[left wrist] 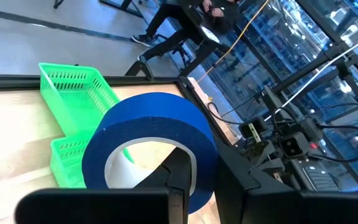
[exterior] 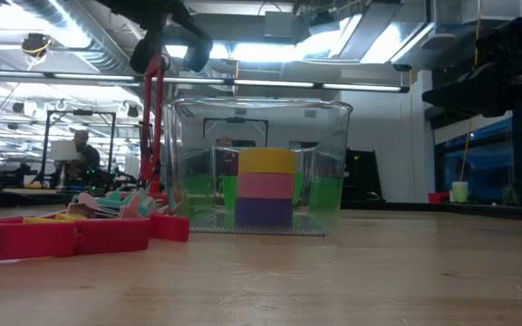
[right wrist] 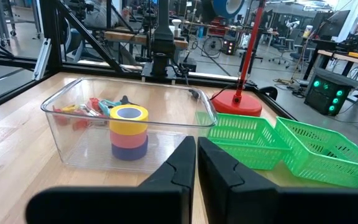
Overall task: Pick and place Stapler, Stapler remover, tape
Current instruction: Put the blue tape into the transparent bin
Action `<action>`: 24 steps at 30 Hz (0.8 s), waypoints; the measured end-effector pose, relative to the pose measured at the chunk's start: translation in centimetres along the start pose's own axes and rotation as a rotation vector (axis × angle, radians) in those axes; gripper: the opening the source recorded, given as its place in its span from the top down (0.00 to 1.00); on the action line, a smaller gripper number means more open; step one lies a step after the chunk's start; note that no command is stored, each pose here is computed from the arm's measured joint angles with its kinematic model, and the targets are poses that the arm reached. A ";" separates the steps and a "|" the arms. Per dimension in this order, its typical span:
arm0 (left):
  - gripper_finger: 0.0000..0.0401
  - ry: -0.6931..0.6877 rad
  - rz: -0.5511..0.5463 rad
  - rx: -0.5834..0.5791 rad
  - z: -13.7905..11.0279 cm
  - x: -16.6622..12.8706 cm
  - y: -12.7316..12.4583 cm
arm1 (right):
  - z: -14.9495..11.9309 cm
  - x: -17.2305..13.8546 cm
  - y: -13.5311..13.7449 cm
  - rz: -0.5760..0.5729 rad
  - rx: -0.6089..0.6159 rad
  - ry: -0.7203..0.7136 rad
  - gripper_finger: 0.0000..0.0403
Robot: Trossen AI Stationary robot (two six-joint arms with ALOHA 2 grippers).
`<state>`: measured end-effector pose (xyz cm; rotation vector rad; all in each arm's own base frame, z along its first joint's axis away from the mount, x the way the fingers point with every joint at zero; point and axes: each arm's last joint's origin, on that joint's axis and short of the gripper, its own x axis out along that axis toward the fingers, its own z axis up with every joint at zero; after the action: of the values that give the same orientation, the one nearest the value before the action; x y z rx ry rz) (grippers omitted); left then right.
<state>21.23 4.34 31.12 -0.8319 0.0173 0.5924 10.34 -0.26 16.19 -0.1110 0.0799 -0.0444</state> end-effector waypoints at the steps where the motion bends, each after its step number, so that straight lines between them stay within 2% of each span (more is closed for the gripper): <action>1: 0.91 0.000 0.000 0.000 0.0 0.0 0.0 | 0.0 0.0 0.0 0.000 0.000 0.000 0.95; 8: 0.91 0.020 -0.001 0.012 -0.3 0.4 0.0 | 0.0 0.0 0.0 0.000 0.000 0.000 0.95; 13: 0.91 0.044 -0.046 0.018 -0.6 1.2 -0.4 | 0.0 0.0 0.0 0.000 0.000 0.000 0.95; 17: 0.91 0.079 -0.050 0.070 -0.2 2.2 -1.5 | 0.0 0.0 0.0 0.000 0.000 0.000 0.95; 24: 0.91 0.202 0.013 0.207 0.2 4.9 -3.8 | 0.0 0.0 0.0 0.000 0.000 0.000 0.95</action>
<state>27.17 4.88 32.69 -0.6873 0.2645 0.5071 10.34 -0.26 16.19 -0.1108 0.0799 -0.0448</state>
